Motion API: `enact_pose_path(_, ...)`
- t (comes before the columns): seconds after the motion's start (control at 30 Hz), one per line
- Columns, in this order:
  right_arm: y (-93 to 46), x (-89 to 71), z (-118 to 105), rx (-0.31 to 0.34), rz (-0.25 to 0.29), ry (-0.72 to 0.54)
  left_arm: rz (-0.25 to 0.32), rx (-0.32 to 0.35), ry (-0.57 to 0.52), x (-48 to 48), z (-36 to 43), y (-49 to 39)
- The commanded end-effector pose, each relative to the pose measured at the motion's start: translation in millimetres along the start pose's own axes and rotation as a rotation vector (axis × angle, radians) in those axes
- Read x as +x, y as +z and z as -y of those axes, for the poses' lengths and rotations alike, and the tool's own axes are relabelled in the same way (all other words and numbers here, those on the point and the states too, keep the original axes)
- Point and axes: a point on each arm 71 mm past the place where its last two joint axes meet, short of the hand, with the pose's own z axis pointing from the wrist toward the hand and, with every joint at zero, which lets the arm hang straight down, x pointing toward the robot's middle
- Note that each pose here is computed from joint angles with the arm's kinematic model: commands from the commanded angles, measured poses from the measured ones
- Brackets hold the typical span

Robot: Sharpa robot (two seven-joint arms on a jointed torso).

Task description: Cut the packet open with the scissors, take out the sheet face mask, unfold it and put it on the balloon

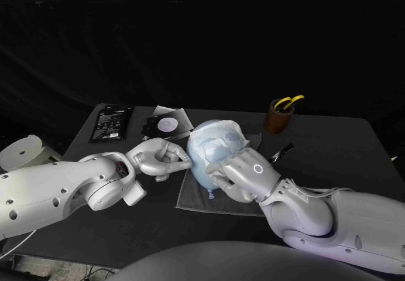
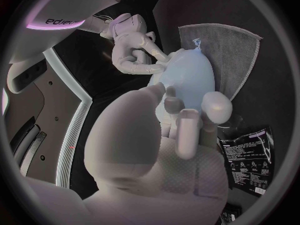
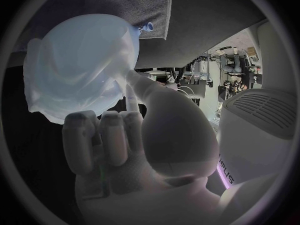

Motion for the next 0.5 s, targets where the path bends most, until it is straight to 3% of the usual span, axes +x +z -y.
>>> enact_pose_path(0.03, -0.1, -4.3, -0.6, 0.002, 0.051, -0.010, -0.021, 0.004, -0.014, 2.5, 0.6, 0.4)
enact_pose_path(0.5, -1.8, -9.5, 1.7, 0.006, 0.080, -0.005, -0.020, 0.003, -0.016, 2.5, 0.7, 0.5)
